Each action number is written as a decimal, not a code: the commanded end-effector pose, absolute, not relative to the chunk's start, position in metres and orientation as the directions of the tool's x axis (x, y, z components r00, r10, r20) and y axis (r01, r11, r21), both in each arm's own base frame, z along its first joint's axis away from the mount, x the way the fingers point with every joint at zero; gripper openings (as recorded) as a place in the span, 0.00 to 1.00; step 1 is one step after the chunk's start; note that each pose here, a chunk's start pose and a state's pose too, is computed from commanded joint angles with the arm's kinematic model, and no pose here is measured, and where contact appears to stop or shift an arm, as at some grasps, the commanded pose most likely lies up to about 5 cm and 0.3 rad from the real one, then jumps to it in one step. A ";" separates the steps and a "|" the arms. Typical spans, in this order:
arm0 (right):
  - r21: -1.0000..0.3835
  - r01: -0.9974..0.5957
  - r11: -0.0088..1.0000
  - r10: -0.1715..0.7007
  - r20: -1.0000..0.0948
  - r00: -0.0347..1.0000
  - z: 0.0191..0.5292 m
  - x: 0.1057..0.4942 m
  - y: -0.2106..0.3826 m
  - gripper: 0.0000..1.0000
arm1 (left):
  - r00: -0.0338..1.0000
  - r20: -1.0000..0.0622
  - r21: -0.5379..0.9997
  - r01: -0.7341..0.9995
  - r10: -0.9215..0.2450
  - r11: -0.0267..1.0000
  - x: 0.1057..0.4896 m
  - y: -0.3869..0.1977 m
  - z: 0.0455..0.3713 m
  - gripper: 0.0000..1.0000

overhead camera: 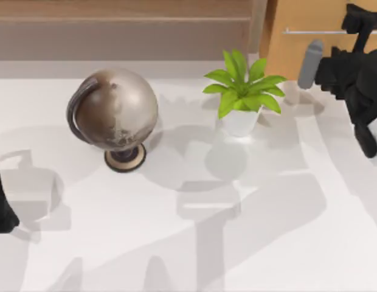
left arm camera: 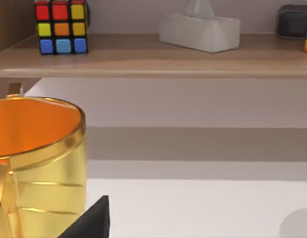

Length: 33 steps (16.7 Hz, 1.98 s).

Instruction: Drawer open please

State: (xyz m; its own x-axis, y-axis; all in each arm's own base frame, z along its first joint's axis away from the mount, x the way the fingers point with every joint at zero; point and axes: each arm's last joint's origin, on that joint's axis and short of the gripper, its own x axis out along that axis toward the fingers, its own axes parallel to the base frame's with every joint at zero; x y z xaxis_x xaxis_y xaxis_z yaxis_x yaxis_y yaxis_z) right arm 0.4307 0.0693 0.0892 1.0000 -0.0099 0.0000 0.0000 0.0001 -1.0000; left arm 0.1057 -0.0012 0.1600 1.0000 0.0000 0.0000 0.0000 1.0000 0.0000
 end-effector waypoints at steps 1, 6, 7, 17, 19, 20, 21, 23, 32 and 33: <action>-1.000 0.000 0.000 -0.010 0.000 1.000 0.089 0.431 0.069 0.85 | 1.000 0.000 0.000 0.000 0.000 1.000 0.106 -0.001 0.160 1.00; -1.000 0.000 0.000 -0.010 0.000 1.000 0.089 0.431 0.069 0.47 | 1.000 0.000 0.000 0.000 0.000 1.000 0.106 -0.001 0.160 1.00; -1.000 0.000 0.000 -0.010 0.000 1.000 0.089 0.431 0.069 0.40 | 1.000 0.000 0.000 0.000 0.000 1.000 0.106 -0.001 0.160 1.00; -1.000 0.000 0.000 -0.010 0.000 1.000 0.089 0.431 0.069 0.00 | 1.000 0.000 0.000 0.000 0.000 1.000 0.106 -0.001 0.160 1.00; -1.000 0.000 0.000 -0.010 0.000 1.000 0.089 0.431 0.069 0.00 | 1.000 0.000 0.000 0.000 0.000 1.000 0.106 -0.001 0.160 1.00; -1.000 0.000 0.000 -0.010 0.000 1.000 0.089 0.431 0.069 0.00 | 1.000 0.000 0.000 0.000 0.000 1.000 0.106 -0.001 0.160 1.00; -1.000 -0.005 0.002 -0.010 -0.005 1.000 0.088 0.430 0.070 0.00 | 1.000 0.000 0.000 0.000 0.000 1.000 0.106 -0.001 0.160 1.00; -1.000 0.010 0.009 -0.009 0.010 1.000 0.093 0.430 0.068 0.00 | 1.000 0.000 0.000 0.000 0.000 1.000 0.106 -0.001 0.160 1.00; -0.996 0.074 0.045 0.008 0.074 0.997 0.114 0.388 0.064 0.00 | 1.000 0.000 0.000 0.000 0.000 1.000 0.106 -0.001 0.160 1.00; -0.998 0.057 0.036 0.003 0.057 0.998 0.108 0.382 0.065 0.00 | 1.000 0.000 0.000 0.000 0.000 1.000 0.106 -0.001 0.160 1.00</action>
State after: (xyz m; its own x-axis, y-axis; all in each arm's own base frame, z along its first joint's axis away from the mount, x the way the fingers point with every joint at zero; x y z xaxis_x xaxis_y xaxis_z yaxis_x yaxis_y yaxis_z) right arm 0.3819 0.0651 0.1083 0.9984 0.0031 0.0567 0.0566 0.0362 -0.9977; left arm 0.1057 -0.0012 0.1600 1.0000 0.0000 0.0000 0.0000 1.0000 0.0000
